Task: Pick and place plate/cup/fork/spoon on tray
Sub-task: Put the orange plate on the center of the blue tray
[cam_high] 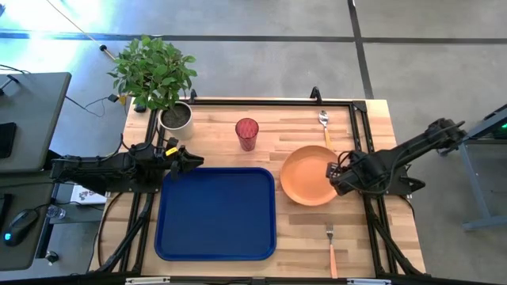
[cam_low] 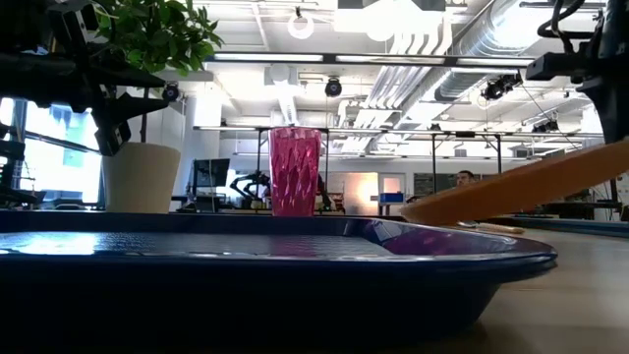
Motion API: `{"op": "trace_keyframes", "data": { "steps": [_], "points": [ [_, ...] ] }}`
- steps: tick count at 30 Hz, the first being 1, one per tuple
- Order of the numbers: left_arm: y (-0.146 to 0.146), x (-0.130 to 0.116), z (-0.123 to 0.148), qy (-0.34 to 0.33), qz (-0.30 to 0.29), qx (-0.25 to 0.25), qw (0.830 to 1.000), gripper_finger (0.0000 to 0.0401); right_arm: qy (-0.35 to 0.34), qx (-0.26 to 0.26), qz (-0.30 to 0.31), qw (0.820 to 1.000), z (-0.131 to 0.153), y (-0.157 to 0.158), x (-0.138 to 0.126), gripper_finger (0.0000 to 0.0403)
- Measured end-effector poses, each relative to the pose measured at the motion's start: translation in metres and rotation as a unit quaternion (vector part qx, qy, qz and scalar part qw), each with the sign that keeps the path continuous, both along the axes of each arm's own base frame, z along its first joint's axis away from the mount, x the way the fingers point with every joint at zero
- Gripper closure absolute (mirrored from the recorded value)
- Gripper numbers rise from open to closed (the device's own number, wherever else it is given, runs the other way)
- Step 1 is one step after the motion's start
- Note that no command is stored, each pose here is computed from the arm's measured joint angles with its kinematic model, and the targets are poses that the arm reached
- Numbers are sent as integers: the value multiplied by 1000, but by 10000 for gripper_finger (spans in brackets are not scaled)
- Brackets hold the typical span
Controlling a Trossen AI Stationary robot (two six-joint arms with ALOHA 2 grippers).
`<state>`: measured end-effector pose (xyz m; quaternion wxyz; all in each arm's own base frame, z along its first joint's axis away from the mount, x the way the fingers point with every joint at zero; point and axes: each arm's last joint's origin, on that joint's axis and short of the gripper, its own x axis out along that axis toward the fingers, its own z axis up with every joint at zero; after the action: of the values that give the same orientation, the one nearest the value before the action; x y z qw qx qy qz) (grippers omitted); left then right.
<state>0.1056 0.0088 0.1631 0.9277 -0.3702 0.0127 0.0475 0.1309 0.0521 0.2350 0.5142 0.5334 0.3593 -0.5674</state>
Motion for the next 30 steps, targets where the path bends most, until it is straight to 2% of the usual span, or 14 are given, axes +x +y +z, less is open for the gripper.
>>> {"op": "trace_keyframes", "data": {
  "steps": [15,30],
  "points": [
    [0,0,0,0,0,-1,1000,286,-71,-10,20,997,11,-5,-7,403],
    [0,0,0,0,0,-1,1000,286,-213,-20,94,972,16,9,30,403]
  ]
}}
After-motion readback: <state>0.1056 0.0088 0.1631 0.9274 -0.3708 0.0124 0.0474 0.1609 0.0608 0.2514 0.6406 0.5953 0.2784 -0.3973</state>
